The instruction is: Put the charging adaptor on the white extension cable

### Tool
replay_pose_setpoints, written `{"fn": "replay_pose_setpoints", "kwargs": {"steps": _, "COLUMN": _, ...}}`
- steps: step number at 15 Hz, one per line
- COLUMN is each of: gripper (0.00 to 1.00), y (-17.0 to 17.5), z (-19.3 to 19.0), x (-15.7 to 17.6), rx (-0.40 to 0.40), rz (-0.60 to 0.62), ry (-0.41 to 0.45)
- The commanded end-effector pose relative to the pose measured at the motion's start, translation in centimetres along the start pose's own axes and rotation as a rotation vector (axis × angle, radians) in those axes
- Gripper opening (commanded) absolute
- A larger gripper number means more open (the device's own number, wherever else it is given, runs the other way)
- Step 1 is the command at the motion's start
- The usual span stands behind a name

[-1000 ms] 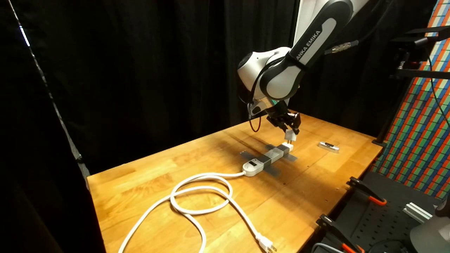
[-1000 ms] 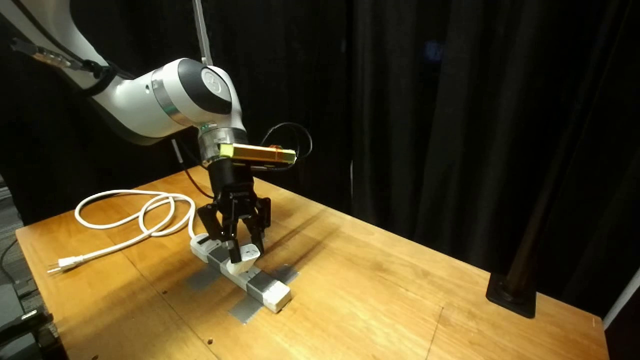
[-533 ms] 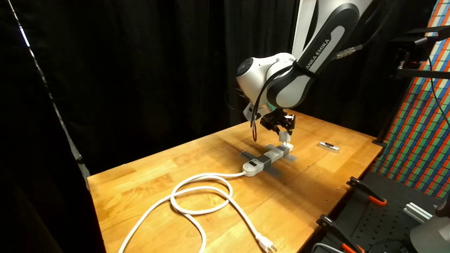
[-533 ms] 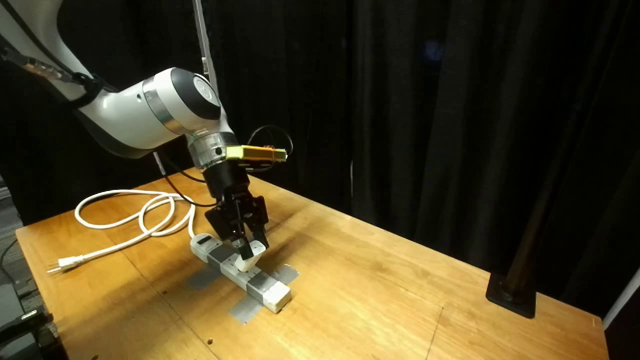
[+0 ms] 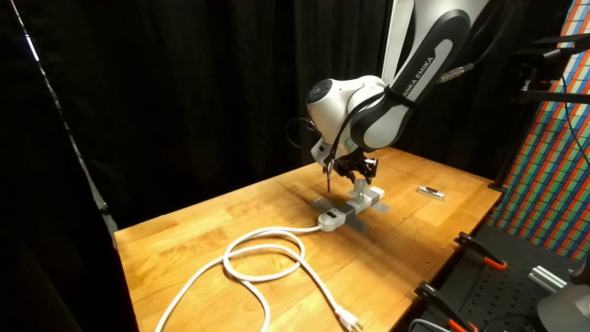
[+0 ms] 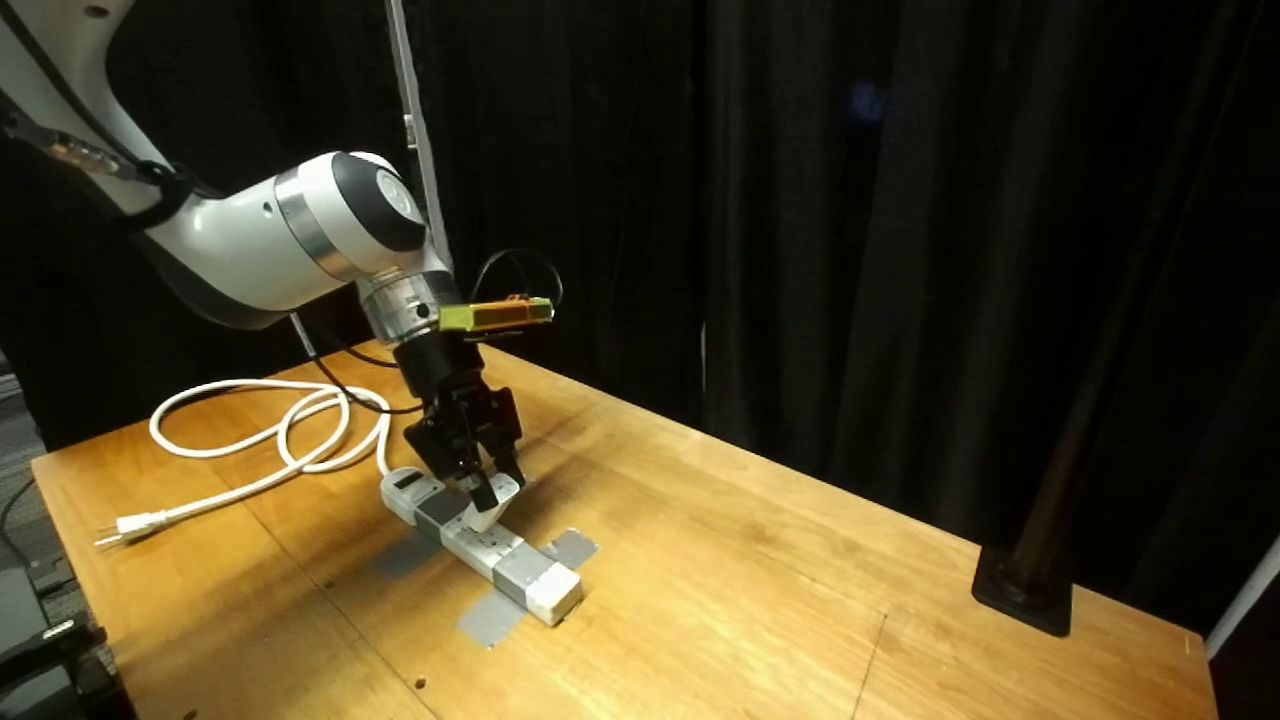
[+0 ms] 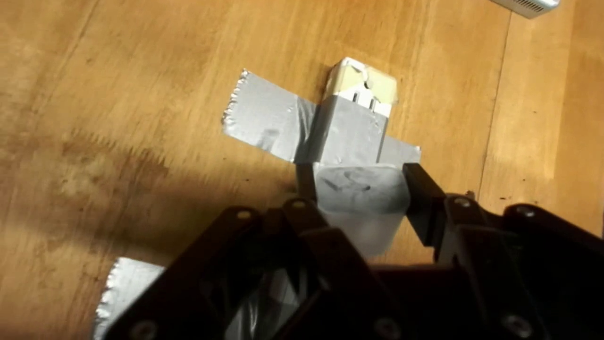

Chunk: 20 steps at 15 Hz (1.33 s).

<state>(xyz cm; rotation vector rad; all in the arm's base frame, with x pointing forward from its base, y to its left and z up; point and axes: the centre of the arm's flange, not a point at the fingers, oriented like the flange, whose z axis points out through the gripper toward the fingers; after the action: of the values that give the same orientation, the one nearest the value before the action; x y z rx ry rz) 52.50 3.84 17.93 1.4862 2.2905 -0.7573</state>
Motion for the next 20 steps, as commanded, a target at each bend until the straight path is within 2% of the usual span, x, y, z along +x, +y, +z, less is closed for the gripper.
{"fn": "replay_pose_setpoints", "kwargs": {"steps": 1, "gripper": 0.23, "y": -0.2, "z": -0.4, "x": 0.4, "rx": -0.065, "rz": 0.048, "ry": 0.02}}
{"fn": "replay_pose_setpoints", "kwargs": {"steps": 8, "gripper": 0.23, "y": -0.4, "z": -0.5, "x": 0.2, "rx": -0.113, "rz": 0.112, "ry": 0.025}}
{"fn": "replay_pose_setpoints", "kwargs": {"steps": 17, "gripper": 0.23, "y": -2.6, "z": -0.4, "x": -1.0, "rx": -0.186, "rz": 0.314, "ry": -0.082}}
{"fn": "replay_pose_setpoints", "kwargs": {"steps": 20, "gripper": 0.23, "y": -3.5, "z": 0.4, "x": -0.7, "rx": -0.17, "rz": 0.366, "ry": -0.106}}
